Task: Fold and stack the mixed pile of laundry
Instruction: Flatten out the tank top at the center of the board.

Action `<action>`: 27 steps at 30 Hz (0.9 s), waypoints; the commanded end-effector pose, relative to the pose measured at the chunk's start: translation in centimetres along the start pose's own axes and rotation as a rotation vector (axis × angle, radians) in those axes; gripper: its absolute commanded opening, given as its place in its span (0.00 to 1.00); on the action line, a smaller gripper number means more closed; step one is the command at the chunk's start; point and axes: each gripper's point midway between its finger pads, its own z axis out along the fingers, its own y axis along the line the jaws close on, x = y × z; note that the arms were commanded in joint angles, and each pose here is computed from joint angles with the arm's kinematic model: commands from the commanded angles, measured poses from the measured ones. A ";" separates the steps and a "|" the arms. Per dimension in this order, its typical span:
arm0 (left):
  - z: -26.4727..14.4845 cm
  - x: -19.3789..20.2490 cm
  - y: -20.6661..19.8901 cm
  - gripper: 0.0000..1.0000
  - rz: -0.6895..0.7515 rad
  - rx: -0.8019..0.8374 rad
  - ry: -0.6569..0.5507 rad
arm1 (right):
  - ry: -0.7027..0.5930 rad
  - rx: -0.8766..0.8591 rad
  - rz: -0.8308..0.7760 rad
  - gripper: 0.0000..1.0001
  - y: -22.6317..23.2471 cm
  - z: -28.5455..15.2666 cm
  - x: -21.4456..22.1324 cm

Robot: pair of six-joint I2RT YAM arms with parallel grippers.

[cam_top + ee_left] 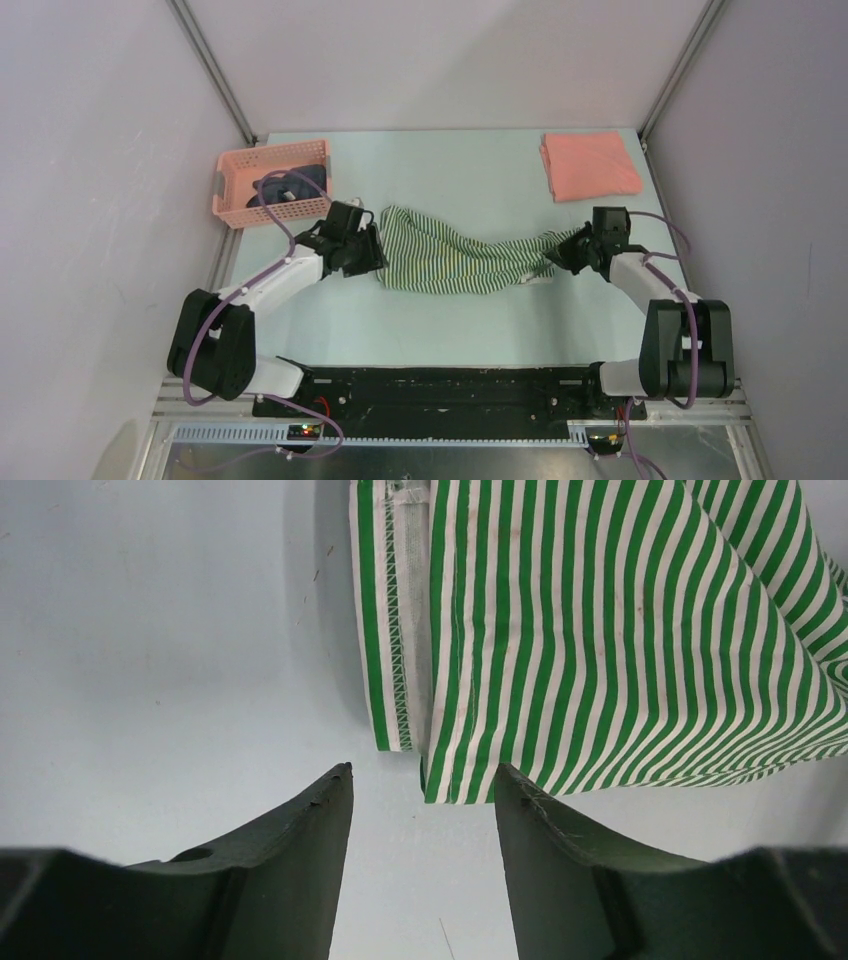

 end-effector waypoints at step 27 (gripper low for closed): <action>-0.2 3.5 -6.5 0.51 -0.066 0.296 -0.087 | -0.120 0.001 -0.083 0.03 -0.6 -3.0 -3.0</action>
